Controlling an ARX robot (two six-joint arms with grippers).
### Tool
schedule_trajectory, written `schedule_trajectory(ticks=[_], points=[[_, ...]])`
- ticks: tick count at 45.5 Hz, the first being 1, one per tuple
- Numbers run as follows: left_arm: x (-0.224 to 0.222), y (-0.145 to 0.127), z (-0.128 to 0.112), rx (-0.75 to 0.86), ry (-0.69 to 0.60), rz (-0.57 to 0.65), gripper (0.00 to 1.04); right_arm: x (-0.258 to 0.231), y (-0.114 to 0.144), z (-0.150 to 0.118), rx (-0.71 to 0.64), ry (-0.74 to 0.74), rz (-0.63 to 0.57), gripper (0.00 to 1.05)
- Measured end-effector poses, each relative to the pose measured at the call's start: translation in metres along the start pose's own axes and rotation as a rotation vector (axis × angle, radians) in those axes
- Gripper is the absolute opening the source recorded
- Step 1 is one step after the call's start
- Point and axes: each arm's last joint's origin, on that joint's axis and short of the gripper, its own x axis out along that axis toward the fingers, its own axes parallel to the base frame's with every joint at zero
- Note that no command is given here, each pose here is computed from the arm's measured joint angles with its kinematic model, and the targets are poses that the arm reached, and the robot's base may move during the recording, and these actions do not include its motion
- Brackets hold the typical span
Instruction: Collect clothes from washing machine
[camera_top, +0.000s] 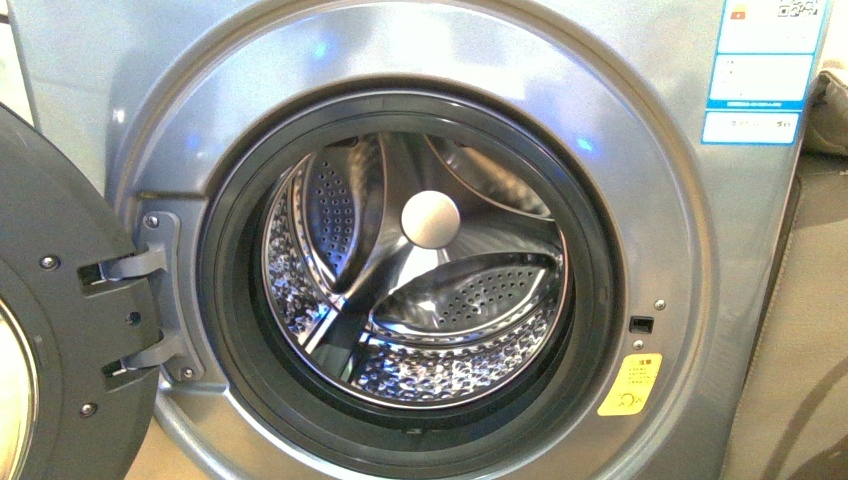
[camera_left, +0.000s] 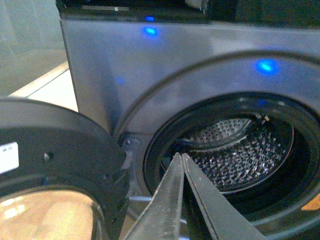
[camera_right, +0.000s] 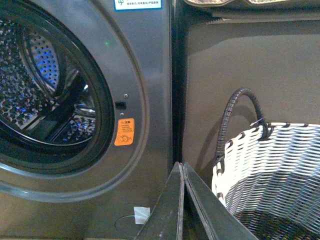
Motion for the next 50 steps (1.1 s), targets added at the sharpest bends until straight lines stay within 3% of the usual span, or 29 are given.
schedule_trajectory(ticks=[15, 31, 50], points=[[-0.017, 0.027, -0.090, 0.013, 0.052, -0.003, 0.04, 0.000, 0.000, -0.013, 0.000, -0.003, 0.000, 0.02], [-0.031, 0.043, -0.128, 0.011, 0.053, -0.024, 0.04, 0.000, 0.000, -0.028, 0.000, -0.003, 0.000, 0.02], [-0.041, 0.049, -0.149, 0.010, 0.037, 0.009, 0.04, 0.000, 0.000, -0.029, 0.000, -0.003, 0.000, 0.02]])
